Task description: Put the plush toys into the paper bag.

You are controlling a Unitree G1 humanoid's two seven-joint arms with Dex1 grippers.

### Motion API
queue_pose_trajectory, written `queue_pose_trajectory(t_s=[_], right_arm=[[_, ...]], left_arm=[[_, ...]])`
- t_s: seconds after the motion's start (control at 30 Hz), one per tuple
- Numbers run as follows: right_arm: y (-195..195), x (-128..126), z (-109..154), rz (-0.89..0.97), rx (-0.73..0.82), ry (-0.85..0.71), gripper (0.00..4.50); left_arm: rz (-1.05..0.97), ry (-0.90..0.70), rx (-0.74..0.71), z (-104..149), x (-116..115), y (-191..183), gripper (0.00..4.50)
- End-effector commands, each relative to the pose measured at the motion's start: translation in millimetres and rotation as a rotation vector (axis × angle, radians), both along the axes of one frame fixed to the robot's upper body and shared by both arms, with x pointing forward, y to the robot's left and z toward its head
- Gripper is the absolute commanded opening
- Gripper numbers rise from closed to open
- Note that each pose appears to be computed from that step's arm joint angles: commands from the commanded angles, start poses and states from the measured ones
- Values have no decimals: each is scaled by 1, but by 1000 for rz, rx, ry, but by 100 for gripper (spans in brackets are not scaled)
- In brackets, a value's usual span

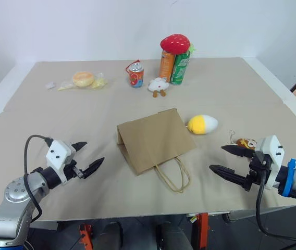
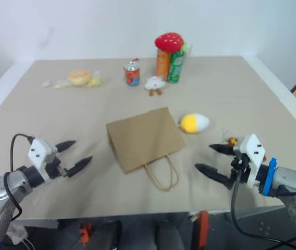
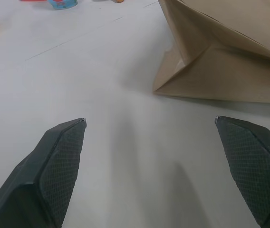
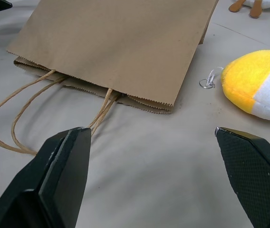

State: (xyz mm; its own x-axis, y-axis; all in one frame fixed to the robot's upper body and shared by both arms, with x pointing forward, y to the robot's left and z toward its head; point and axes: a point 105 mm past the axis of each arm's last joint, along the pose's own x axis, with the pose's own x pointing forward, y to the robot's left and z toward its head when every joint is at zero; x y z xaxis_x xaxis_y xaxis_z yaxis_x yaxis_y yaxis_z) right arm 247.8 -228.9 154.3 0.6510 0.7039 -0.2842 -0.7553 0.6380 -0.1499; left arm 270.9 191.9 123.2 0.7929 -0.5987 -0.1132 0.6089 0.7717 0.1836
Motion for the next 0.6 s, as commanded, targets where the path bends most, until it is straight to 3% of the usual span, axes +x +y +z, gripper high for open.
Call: queue_pose_trajectory(t_s=[0.03,0.6], right_arm=[[4,4,8,17,-6,-40,450],[10,8,8,51,11,-48,450]], left_arm=[[16,-33,9,8,-2,4,448],[-1,-28,-19,9,-6,-5,448]])
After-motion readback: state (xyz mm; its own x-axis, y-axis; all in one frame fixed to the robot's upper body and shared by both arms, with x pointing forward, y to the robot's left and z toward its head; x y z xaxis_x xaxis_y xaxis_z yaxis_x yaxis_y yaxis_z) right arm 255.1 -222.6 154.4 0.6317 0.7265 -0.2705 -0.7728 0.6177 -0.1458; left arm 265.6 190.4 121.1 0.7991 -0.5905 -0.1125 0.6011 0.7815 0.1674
